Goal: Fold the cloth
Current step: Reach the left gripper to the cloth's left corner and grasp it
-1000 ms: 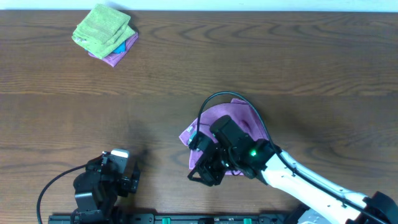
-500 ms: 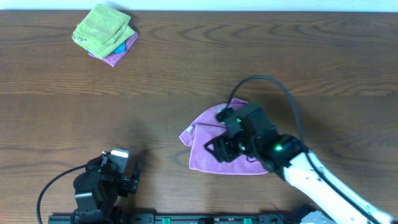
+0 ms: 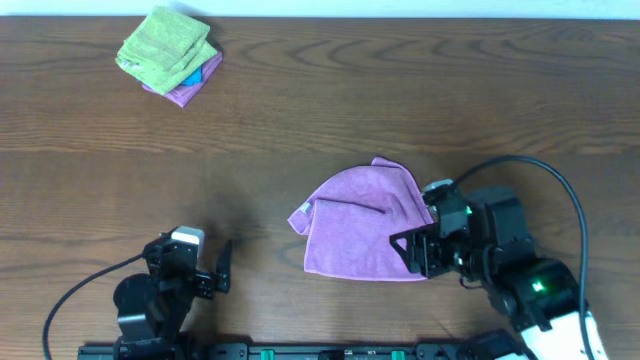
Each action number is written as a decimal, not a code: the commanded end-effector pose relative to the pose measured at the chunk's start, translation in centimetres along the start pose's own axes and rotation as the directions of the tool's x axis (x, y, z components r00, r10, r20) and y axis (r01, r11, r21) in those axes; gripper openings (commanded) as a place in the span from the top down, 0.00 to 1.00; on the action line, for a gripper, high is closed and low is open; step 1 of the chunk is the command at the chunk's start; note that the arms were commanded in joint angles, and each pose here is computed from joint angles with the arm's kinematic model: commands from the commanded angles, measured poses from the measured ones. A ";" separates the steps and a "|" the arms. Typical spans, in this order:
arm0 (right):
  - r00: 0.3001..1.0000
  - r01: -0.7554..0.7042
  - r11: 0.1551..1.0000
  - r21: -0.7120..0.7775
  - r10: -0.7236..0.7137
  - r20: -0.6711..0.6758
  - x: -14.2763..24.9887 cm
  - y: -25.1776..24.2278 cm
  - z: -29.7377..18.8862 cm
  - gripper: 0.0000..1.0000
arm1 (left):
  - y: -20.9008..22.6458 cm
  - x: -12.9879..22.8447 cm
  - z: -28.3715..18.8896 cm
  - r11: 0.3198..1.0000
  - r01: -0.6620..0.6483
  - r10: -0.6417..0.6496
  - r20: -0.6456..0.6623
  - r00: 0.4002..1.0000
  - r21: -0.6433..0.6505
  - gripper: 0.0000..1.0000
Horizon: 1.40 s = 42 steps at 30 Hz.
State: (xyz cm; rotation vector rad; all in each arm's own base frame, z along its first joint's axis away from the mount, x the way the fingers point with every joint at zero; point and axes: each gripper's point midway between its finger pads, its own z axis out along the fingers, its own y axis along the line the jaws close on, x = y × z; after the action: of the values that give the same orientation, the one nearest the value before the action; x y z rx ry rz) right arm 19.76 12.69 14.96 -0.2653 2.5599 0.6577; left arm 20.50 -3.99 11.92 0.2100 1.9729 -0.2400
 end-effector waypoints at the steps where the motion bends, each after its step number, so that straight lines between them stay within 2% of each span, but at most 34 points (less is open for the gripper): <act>1: 1.000 -0.007 1.000 0.030 0.007 -0.010 0.9 -1.1 0.3 0.36 | -1.8 -1.9 -0.7 0.981 0.164 -0.166 0.017 0.986 0.103 0.05; 6: 1.000 -0.016 0.999 0.036 0.017 -0.026 1.6 -1.6 0.9 0.36 | -2.7 -3.8 -0.9 0.944 0.299 -0.290 -0.082 0.953 0.141 0.05; 10: 1.000 -0.015 0.999 0.035 0.016 -0.023 1.6 -1.6 0.9 0.36 | -3.9 -6.0 -0.1 0.887 0.416 -0.368 -0.237 0.899 0.201 0.05; 12: 1.000 -0.016 0.999 0.036 0.017 -0.023 1.6 -1.6 0.9 0.36 | -5.0 -7.6 0.5 0.830 0.501 -0.408 -0.345 0.845 0.247 0.05; 16: 0.999 -0.028 0.999 0.037 0.028 -0.016 1.4 -1.6 0.9 0.36 | -8.1 -10.3 1.2 0.701 0.580 -0.376 -0.475 0.796 0.415 0.05; 18: 0.999 -0.048 0.998 0.044 0.049 -0.009 1.3 -1.9 0.8 0.36 | -8.0 -10.0 2.4 0.680 0.610 -0.383 -0.513 0.768 0.406 0.05; 23: 0.994 -0.109 0.991 0.075 0.108 0.014 0.9 -3.3 0.4 0.36 | -7.6 -7.2 4.7 0.517 0.843 -0.558 -0.689 0.463 0.147 0.05; 27: 0.991 -0.136 0.987 0.091 0.134 0.032 0.6 -4.0 0.2 0.36 | -8.3 -4.7 6.1 0.500 0.863 -0.538 -0.757 0.370 0.067 0.05; 33: 0.990 -0.142 0.985 0.094 0.139 0.033 0.6 -4.1 0.2 0.34 | -11.1 -0.1 7.6 0.527 0.850 -0.449 -0.858 0.249 -0.029 0.05; 42: 0.989 -0.147 0.984 0.095 0.146 0.026 0.8 -4.1 0.2 0.33 | -13.9 3.7 8.6 0.537 0.836 -0.385 -0.914 0.126 -0.111 0.05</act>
State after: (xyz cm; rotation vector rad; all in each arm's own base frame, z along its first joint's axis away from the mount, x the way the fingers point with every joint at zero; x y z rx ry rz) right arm 20.40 9.34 12.84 -0.0654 2.5973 0.5827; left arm 22.95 -18.95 6.53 -0.3664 2.9289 -1.4856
